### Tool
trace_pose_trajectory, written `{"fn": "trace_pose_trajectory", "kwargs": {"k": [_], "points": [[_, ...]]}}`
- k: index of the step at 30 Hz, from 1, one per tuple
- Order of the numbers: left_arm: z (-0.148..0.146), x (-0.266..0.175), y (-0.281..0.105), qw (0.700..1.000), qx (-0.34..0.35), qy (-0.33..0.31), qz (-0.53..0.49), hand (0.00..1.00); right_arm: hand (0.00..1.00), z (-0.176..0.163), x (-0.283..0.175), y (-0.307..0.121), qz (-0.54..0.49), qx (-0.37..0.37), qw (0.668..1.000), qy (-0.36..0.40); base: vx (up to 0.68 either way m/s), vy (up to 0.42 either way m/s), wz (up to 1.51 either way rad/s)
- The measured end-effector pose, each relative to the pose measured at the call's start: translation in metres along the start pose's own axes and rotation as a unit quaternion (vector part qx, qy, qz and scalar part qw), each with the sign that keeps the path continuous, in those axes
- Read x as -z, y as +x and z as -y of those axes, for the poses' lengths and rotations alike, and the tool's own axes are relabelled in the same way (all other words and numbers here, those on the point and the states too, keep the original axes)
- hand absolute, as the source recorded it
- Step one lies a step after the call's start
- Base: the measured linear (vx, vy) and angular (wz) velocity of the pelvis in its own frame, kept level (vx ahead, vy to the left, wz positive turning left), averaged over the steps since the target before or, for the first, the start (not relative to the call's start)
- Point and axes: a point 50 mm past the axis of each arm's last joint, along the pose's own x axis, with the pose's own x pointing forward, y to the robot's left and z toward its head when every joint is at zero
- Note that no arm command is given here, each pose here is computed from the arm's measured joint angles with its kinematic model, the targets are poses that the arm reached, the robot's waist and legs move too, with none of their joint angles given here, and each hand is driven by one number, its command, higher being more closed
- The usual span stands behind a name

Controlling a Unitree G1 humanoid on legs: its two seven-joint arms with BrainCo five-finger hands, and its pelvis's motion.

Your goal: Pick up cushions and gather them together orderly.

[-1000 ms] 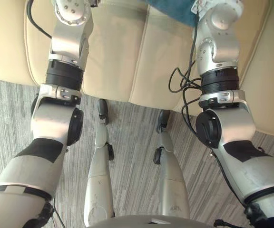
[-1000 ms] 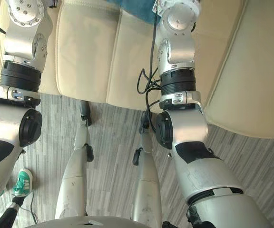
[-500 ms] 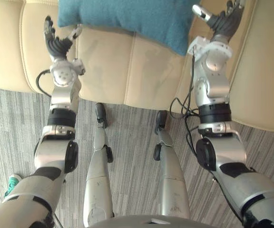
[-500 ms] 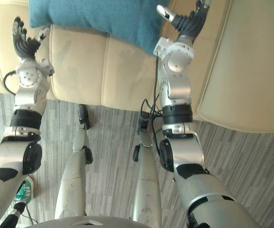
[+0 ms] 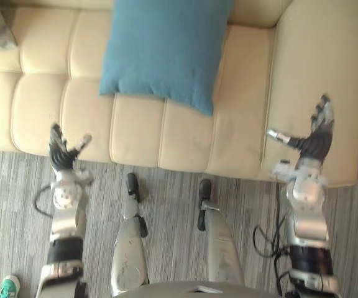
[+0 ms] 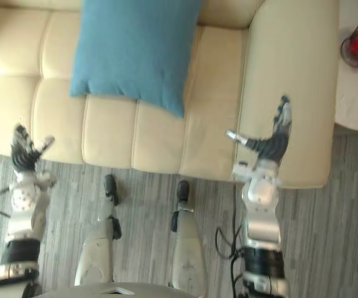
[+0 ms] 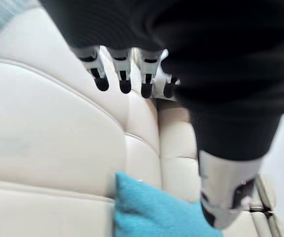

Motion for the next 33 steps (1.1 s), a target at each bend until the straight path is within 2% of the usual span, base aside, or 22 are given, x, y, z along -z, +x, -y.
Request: {"fn": "trace_pose_trajectory", "kwargs": {"k": [3,5,6,9,10,12,14,19,23,29,31,33], "points": [[-0.012,0.048,-0.032,0.994,0.008,0.046,-0.097,0.00,0.00,-0.003,0.050,-0.040,-0.125,-0.019,0.992,-0.013,0.17,-0.039,-0.02],[-0.015,0.089,-0.060,0.979,0.016,0.072,-0.192,0.00,0.00,-0.006,0.094,-0.077,-0.242,-0.036,0.969,-0.019,0.14,-0.010,-0.06],[-0.015,0.098,-0.066,0.974,0.018,0.074,-0.213,0.00,0.00,-0.007,0.104,-0.085,-0.268,-0.039,0.962,-0.021,0.12,0.003,-0.02],[-0.014,0.140,-0.103,0.942,0.021,0.088,-0.322,0.00,0.00,-0.011,0.153,-0.140,-0.418,-0.063,0.906,-0.032,0.09,0.017,0.00],[-0.014,0.144,-0.108,0.938,0.022,0.091,-0.335,0.00,0.00,-0.011,0.158,-0.148,-0.437,-0.064,0.896,-0.034,0.06,0.024,0.02],[-0.021,0.164,-0.130,0.912,0.020,0.107,-0.395,0.00,0.00,-0.007,0.180,-0.182,-0.521,-0.061,0.850,-0.042,0.05,0.022,0.02],[-0.030,0.175,-0.145,0.893,0.011,0.119,-0.433,0.00,0.00,-0.002,0.189,-0.200,-0.566,-0.058,0.821,-0.045,0.05,0.017,-0.03],[-0.045,0.188,-0.167,0.862,0.007,0.133,-0.490,0.00,0.00,0.009,0.198,-0.228,-0.626,-0.049,0.777,-0.056,0.03,0.010,-0.13],[-0.053,0.188,-0.166,0.856,0.017,0.163,-0.491,0.00,0.00,0.006,0.200,-0.228,-0.633,-0.048,0.771,-0.053,-0.01,0.008,-0.43],[-0.058,0.183,-0.150,0.865,-0.010,0.162,-0.474,0.00,0.00,-0.003,0.201,-0.213,-0.617,-0.063,0.783,-0.053,-0.08,0.021,-0.52],[-0.062,0.178,-0.141,0.873,-0.015,0.167,-0.459,0.00,0.00,0.006,0.202,-0.230,-0.638,-0.057,0.765,-0.060,-0.08,-0.060,0.46],[-0.066,0.176,-0.139,0.875,-0.022,0.168,-0.453,0.00,0.00,0.005,0.202,-0.231,-0.641,-0.061,0.763,-0.062,-0.08,-0.078,0.34]]}}
